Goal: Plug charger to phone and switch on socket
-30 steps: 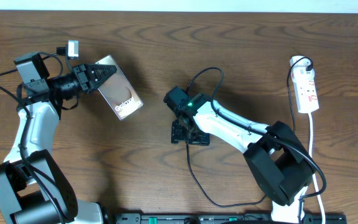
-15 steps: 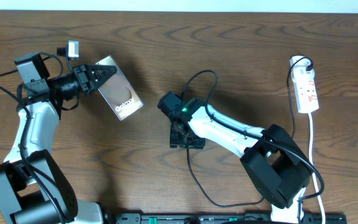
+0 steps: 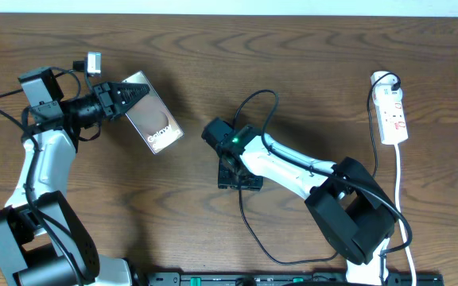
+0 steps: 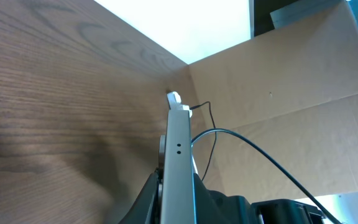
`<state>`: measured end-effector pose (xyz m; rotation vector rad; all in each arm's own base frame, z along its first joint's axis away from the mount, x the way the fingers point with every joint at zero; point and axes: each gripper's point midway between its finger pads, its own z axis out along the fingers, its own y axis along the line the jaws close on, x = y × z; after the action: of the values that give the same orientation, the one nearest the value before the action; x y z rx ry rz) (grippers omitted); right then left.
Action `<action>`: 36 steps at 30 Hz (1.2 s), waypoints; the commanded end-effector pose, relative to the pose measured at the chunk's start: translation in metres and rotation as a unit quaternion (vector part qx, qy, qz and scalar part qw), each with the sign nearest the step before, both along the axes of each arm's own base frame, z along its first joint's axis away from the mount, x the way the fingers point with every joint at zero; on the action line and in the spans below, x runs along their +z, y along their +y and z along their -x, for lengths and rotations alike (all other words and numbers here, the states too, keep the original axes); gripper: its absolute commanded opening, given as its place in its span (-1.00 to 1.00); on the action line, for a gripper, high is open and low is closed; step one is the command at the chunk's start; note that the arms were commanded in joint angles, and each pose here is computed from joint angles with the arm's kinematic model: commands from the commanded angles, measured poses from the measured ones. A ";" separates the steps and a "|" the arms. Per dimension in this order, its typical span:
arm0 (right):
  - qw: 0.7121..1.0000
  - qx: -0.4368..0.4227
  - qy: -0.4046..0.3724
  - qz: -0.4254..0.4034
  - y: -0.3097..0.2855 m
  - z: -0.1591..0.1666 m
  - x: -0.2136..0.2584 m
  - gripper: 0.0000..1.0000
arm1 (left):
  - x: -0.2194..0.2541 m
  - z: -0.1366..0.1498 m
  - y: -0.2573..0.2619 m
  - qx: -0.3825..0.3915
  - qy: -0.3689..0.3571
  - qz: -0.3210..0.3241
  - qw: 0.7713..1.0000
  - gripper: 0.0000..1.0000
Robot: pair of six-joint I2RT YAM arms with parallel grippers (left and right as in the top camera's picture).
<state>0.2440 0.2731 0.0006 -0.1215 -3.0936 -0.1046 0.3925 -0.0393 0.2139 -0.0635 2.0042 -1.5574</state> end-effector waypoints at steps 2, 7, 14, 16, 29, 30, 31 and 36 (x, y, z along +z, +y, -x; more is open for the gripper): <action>1.000 -0.019 0.006 0.015 -0.010 -0.005 -0.009 0.12 | 0.005 0.002 0.000 -0.011 -0.012 0.006 1.000 -0.85; 0.999 -0.026 0.033 0.009 -0.013 -0.003 -0.019 0.07 | 0.005 0.002 0.000 -0.011 -0.012 0.006 1.000 -0.85; 0.999 -0.030 0.036 0.009 -0.015 -0.004 -0.020 0.05 | 0.005 0.002 0.000 -0.011 -0.012 0.006 1.000 -0.85; 0.999 -0.028 0.036 0.009 -0.015 -0.004 -0.020 0.02 | 0.005 0.002 0.000 -0.011 -0.012 0.006 1.000 -0.85; 0.999 -0.029 0.036 0.009 -0.015 -0.004 -0.020 -0.43 | 0.005 0.002 0.000 -0.011 -0.012 0.006 1.000 -0.86; 0.999 -0.028 0.036 0.009 -0.015 -0.004 -0.020 -0.43 | 0.005 0.002 0.000 -0.011 -0.012 0.006 1.000 -0.85; 0.999 -0.029 0.037 0.009 -0.015 -0.004 -0.020 -0.43 | 0.005 0.002 0.000 -0.011 -0.012 0.006 1.000 -0.85; 0.999 -0.029 0.042 0.016 -0.018 -0.001 -0.021 -0.44 | 0.005 0.002 0.000 -0.011 -0.012 0.006 1.000 -0.85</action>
<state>0.2509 0.2643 -0.0017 -0.1965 -3.0476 -0.1270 0.3923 -0.0393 0.2137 -0.0652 2.0051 -1.5585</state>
